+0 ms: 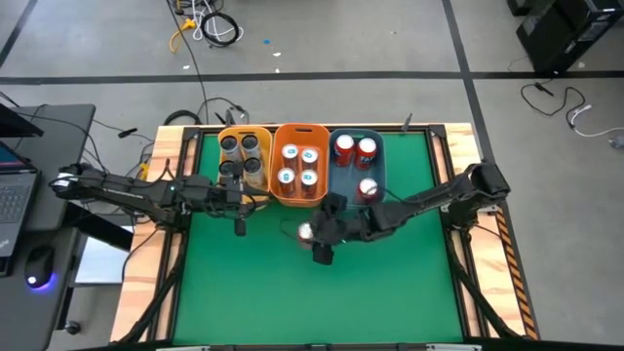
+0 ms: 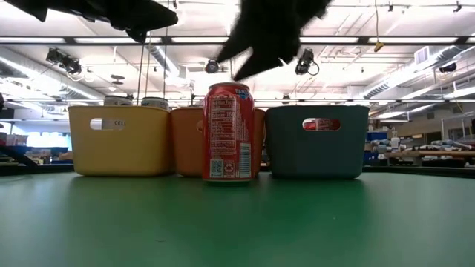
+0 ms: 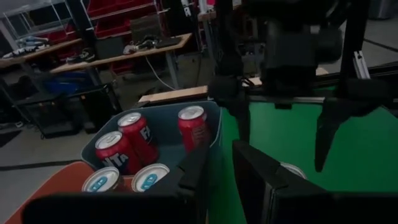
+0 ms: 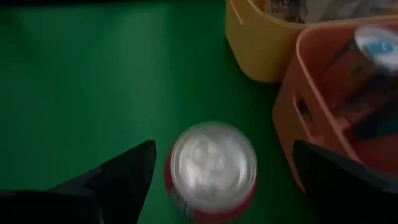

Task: Sort soda cans
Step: Put the orange soda can into the blue bin

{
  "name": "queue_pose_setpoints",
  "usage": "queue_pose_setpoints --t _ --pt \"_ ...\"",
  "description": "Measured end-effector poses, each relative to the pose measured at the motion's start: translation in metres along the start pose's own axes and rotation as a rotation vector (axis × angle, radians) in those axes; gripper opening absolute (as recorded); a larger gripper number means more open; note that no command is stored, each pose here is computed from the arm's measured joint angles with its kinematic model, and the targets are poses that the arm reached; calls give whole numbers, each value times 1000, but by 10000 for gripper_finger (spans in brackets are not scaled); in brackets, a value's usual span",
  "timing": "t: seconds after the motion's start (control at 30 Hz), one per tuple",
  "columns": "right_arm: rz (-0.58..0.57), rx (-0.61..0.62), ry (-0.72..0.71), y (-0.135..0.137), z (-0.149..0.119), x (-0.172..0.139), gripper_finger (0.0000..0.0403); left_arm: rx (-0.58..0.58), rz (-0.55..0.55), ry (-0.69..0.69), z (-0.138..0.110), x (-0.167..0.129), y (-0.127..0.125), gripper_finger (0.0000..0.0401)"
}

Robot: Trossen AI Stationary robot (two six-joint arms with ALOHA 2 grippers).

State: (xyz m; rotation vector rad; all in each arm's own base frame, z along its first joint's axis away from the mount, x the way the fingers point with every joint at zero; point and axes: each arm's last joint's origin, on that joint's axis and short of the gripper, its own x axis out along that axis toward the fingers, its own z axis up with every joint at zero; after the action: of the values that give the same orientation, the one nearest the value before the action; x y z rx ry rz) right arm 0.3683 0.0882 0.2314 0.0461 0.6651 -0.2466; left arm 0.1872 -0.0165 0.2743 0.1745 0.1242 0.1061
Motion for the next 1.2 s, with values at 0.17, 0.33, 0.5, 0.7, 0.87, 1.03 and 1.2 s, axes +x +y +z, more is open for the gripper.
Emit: queue_pose_setpoints --t 0.17,0.33,0.5,0.7,0.87,1.03,1.2 --pt "96 -20 95 -9 33 -1 361 -3 2 7 -1 0 0 74" --pt "150 -38 224 -16 45 5 350 -2 -1 13 -1 0 0 74" --pt "183 -58 312 -15 43 23 345 10 5 6 0 0 0 74" --pt "169 -119 413 -13 43 42 347 25 22 23 -2 0 1 74" --pt "163 -144 469 -10 44 50 327 27 19 34 -3 0 0 74" --pt "162 -151 489 -13 47 52 276 27 19 35 -3 0 0 74" --pt "179 -143 476 -14 61 40 276 25 19 35 -3 0 0 74"
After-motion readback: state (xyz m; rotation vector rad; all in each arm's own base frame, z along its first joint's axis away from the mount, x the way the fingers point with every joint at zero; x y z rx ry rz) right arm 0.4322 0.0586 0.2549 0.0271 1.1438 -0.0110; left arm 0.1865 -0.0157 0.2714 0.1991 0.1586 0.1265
